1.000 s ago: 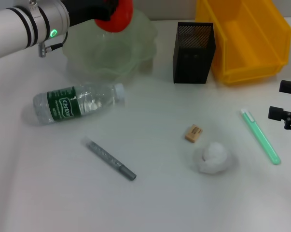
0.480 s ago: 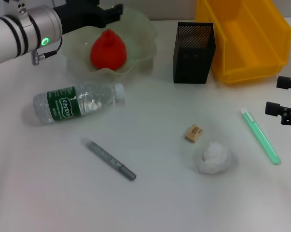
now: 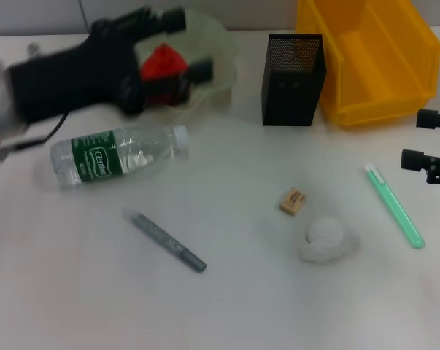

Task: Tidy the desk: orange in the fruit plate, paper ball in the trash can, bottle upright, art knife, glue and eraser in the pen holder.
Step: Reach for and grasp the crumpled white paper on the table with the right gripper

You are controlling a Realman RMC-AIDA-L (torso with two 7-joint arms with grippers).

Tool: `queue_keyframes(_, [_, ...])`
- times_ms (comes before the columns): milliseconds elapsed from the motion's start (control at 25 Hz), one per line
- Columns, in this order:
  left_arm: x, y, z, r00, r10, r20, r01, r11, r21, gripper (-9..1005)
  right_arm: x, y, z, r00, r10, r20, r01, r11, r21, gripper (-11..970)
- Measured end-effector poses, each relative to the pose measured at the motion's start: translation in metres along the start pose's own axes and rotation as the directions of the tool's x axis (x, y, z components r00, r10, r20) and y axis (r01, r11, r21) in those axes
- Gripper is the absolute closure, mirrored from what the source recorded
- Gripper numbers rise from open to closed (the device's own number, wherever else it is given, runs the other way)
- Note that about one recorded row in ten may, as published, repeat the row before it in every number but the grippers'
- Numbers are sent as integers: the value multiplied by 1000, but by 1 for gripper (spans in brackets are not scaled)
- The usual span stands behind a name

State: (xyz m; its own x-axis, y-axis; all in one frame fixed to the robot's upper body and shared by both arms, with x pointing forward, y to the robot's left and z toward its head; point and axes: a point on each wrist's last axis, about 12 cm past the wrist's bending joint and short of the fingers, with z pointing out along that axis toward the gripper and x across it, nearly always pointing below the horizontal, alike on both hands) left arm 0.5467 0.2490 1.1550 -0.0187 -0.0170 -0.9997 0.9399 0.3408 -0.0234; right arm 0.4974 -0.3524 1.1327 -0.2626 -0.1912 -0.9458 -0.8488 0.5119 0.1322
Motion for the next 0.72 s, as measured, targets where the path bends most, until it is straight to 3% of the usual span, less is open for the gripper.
queue_keyframes(120, [8, -22, -29, 998, 13, 58, -17, 998, 67, 172, -18, 1, 1, 996, 8, -85, -10, 1000, -21, 214])
queue_keyframes(160, [8, -22, -29, 998, 13, 58, -17, 998, 67, 172, -25, 2, 3, 992, 4, -125, -7, 1000, -27, 214])
queue_keyframes(200, [18, -34, -47, 997, 18, 75, -23, 997, 71, 172, -31, 3, 4, 987, 6, -161, -11, 999, -33, 215])
queue_keyframes(440, [41, -50, -75, 998, 1, 62, -3, 1000, 27, 172, -82, 8, 30, 902, 19, -432, -53, 996, -67, 218])
queue_keyframes(560, [52, -55, -83, 998, -38, 48, 37, 999, 14, 172, -102, 16, 55, 796, 1, -606, -59, 995, -76, 220])
queue_keyframes(720, [59, -58, -86, 998, -49, 34, 48, 999, 12, 172, -117, 28, 99, 614, -17, -789, -51, 997, -60, 222])
